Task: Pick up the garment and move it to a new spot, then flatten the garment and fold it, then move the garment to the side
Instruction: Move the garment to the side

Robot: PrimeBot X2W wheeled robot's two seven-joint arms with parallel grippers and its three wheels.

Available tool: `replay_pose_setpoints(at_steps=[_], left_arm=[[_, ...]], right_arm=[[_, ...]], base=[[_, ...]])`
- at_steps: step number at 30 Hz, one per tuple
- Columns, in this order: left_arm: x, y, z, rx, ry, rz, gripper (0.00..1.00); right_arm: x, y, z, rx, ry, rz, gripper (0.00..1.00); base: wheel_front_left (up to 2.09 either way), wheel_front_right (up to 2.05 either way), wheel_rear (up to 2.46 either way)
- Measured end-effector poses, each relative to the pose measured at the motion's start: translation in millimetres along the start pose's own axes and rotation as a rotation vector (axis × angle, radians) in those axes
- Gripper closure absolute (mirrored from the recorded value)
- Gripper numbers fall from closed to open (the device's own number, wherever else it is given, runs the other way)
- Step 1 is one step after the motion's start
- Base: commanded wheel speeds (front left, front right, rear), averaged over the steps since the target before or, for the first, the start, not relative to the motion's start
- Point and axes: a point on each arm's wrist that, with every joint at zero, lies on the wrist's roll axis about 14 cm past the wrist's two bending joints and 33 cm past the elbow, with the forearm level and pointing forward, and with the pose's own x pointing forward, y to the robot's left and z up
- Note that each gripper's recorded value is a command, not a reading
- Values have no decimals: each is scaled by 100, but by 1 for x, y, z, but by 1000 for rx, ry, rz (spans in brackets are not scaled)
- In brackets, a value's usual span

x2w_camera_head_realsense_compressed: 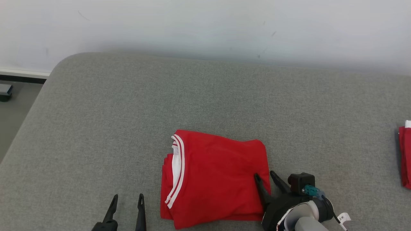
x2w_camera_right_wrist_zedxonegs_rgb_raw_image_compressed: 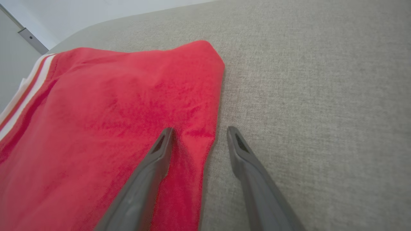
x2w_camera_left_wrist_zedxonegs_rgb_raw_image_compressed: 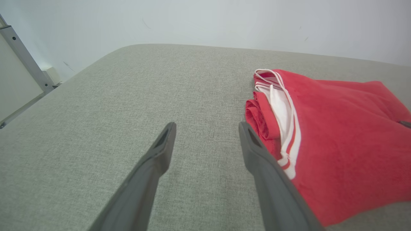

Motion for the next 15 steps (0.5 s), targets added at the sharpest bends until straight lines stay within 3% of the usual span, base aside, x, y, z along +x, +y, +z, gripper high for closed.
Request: replay_pose_setpoints(at_steps=[1, 2, 3, 4, 15], left_arm=[[0, 1, 0, 0, 1, 2, 0], [0, 1, -1, 0, 2, 2, 0], [0, 1, -1, 1, 3, 2, 0], [0, 0, -1, 1, 3, 0, 0], [9, -19, 5, 18, -16, -67, 0]], right_arm=[[1, 0, -2, 5, 11, 0, 37], [1, 1, -4, 8, 21, 2, 56], [2, 3, -6, 7, 29, 9, 65], [2, 5, -7, 8, 33, 16, 100], [-8, -9, 10, 45, -23, -31, 100]], base=[[0, 0, 0], [0, 0, 0], [0, 0, 0], [0, 0, 0], [0, 0, 0]])
